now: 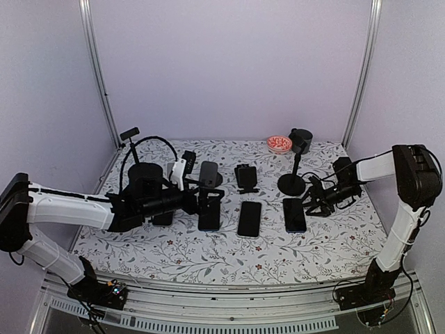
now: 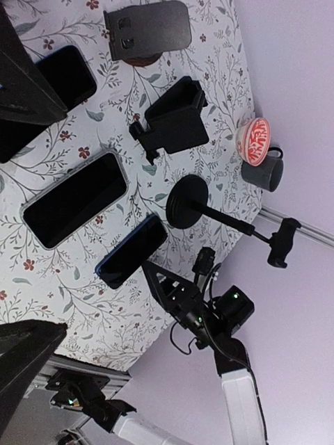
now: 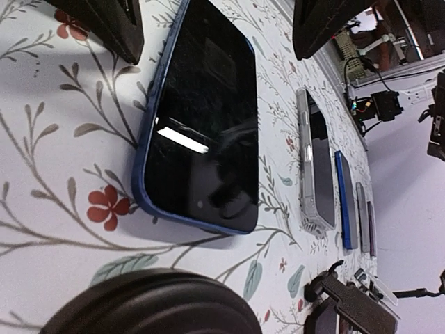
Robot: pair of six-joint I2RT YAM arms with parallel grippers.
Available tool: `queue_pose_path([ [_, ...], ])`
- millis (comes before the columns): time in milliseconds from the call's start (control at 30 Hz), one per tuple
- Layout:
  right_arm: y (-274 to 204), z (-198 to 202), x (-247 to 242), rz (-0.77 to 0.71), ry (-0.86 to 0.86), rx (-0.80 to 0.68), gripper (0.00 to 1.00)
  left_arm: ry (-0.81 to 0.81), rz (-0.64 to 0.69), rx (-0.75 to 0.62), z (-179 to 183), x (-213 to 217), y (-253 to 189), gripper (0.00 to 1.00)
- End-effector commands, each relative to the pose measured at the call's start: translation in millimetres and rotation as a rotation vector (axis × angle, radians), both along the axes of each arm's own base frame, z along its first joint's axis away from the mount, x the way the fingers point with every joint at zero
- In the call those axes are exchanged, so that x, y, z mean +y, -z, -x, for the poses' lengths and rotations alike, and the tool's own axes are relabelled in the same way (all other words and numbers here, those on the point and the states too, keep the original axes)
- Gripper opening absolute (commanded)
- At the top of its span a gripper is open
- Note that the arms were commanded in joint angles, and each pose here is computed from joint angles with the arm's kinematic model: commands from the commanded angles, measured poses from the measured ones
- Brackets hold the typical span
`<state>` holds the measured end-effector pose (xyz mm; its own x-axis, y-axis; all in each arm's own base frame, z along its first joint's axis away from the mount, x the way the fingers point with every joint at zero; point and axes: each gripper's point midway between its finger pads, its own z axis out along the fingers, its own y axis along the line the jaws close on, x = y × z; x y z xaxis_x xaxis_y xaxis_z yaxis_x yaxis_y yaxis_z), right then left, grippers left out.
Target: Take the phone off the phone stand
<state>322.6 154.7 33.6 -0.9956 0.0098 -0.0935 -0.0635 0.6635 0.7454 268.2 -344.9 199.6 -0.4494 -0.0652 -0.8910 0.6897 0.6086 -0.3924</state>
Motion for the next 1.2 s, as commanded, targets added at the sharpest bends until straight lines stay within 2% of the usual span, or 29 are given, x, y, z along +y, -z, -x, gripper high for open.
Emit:
queue_pose_path([
  [0, -11.6, -15.0, -18.7, 0.105, 0.038, -0.093, 0.81, -0.048, 0.004, 0.045, -13.5, 12.1, -1.2, 0.99],
  [67, -22.7, -19.8, -20.9, 0.116, 0.045, -0.133, 0.91, -0.066, -0.004, 0.063, -18.5, 15.4, -0.7, 0.99],
  [167, -45.2, -28.6, -22.6, 0.122, 0.059, -0.212, 1.00, -0.090, -0.021, 0.075, -26.0, 20.9, -2.2, 0.99],
  [533, -149.6, -48.5, -14.2, 0.032, 0.084, -0.526, 0.99, -0.237, -0.072, 0.110, -54.4, 62.9, -23.1, 0.99],
  [833, -216.4, -36.6, -4.2, -0.067, 0.106, -0.792, 0.99, -0.449, -0.137, 0.154, -77.8, 129.8, -38.1, 0.99],
  [1000, -225.3, -18.0, 12.2, -0.053, 0.100, -0.933, 0.99, -0.553, -0.160, 0.171, -69.5, 164.8, -31.3, 0.99],
  [1167, -213.7, -1.8, 26.1, -0.087, 0.109, -0.968, 0.99, -0.606, -0.170, 0.204, -52.9, 185.5, -15.8, 0.99],
])
